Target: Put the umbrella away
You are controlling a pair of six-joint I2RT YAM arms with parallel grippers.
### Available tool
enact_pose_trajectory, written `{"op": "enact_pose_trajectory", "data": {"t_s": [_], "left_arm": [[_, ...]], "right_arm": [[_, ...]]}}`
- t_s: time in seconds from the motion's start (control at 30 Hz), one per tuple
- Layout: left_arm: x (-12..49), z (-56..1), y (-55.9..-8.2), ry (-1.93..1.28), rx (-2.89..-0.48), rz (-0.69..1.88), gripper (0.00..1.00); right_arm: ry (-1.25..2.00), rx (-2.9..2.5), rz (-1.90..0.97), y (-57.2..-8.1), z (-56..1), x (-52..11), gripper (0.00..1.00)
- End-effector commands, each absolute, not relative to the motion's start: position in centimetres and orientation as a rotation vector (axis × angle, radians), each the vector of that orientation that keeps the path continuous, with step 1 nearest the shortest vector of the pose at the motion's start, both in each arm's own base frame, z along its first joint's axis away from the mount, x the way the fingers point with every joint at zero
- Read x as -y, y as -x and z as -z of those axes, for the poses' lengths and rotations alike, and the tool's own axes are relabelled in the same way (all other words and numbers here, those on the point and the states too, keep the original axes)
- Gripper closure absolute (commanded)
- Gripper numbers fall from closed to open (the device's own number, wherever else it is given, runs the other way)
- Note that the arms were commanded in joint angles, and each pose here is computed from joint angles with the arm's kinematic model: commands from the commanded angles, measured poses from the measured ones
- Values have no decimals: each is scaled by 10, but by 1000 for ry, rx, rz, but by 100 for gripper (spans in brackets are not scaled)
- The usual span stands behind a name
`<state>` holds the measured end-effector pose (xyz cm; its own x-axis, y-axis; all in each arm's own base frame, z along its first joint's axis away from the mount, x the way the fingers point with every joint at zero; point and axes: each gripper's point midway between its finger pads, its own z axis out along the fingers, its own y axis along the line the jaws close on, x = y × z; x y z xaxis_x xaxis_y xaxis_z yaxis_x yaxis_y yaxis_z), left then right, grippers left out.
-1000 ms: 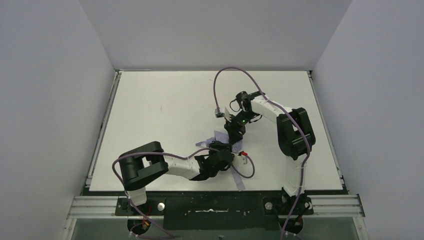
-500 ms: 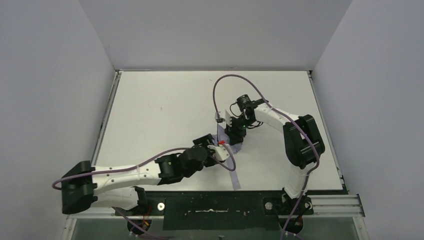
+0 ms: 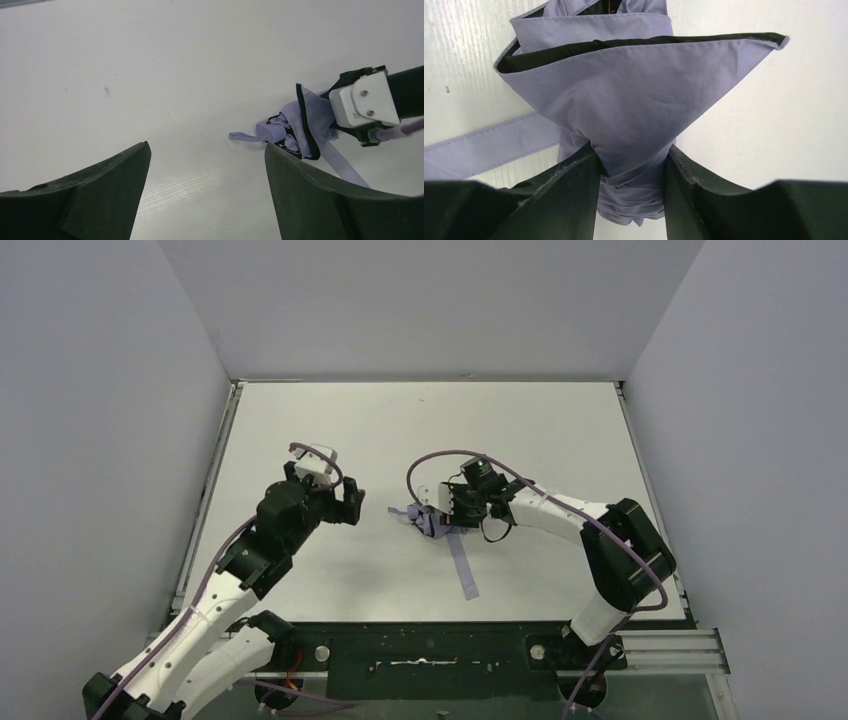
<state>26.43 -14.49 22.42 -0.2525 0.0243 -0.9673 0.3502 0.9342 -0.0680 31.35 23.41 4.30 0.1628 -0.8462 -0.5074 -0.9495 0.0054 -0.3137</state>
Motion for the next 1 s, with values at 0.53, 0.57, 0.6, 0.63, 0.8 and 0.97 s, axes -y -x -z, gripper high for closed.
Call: {"op": "enact_pose_trajectory", "data": {"t_s": [0.53,0.57,0.6,0.63,0.8,0.97], "left_arm": [[247,-169,-334,-750,-2147,872,14],[250,-162,-335,-785,-2157,887,14],[254,-157,-334,-819,-2164,912,14],[258,-151,-333,-850,-2174,936,14],[273,-132,-327,-973,-2194,983,12],[287,-113,-326,-1076,-2203,958,11]], "right_arm": [[1901,-1338,106,-293,-23,-233,89],[1904,-1334,102,-292,-23,-234,89],[1910,-1329,103,-291,-22,-234,89],[1912,-1327,108,-290,-22,-233,89],[1921,-1317,112,-289,-22,-233,89],[1921,-1314,102,-287,-23,-235,89]]}}
